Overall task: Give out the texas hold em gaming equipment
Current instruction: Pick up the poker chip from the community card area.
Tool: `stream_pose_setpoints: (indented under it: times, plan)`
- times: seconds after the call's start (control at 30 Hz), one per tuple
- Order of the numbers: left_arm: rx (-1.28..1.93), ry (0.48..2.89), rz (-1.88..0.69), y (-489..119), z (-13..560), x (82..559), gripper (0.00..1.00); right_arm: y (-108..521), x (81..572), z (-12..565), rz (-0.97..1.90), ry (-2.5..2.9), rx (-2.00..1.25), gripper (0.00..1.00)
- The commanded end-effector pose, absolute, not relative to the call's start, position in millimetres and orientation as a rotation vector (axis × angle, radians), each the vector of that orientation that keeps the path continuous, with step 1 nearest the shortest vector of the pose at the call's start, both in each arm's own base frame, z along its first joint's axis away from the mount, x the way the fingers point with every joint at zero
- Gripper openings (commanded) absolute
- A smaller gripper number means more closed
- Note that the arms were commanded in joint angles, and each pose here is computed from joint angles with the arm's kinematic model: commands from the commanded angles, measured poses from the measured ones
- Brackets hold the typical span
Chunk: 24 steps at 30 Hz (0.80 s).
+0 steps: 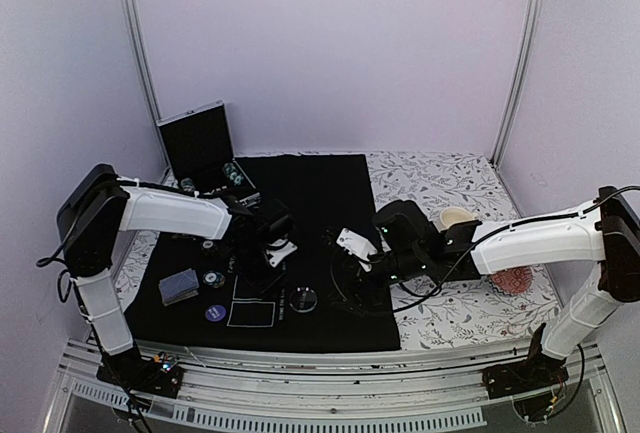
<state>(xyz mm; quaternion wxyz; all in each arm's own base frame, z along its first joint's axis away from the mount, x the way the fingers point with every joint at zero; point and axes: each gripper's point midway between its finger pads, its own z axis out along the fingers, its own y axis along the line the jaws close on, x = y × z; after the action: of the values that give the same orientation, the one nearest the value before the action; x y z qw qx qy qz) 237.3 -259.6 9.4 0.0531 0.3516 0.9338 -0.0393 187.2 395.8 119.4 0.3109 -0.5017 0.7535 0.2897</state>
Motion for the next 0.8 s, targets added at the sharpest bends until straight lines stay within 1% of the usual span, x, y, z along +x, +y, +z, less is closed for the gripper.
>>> stream_pose_setpoints:
  times: [0.0,0.23,0.4,0.67,0.73,0.77]
  plan:
    - [1.076,2.948,-0.095,-240,-9,217,0.53,395,186,129,0.767,1.978,-1.311,0.99]
    - [1.08,2.941,-0.085,-239,-8,218,0.36,395,186,128,0.76,1.979,-1.316,0.99]
    - [1.062,2.91,-0.071,-240,4,224,0.34,395,187,129,0.757,1.978,-1.317,0.99]
    - [0.983,2.833,-0.083,-244,40,245,0.34,396,187,128,0.757,1.981,-1.321,0.99]
    - [0.979,2.831,-0.091,-244,44,247,0.35,395,186,128,0.757,1.982,-1.321,0.99]
    - [0.984,2.83,-0.101,-245,44,246,0.39,395,186,127,0.756,1.982,-1.322,0.99]
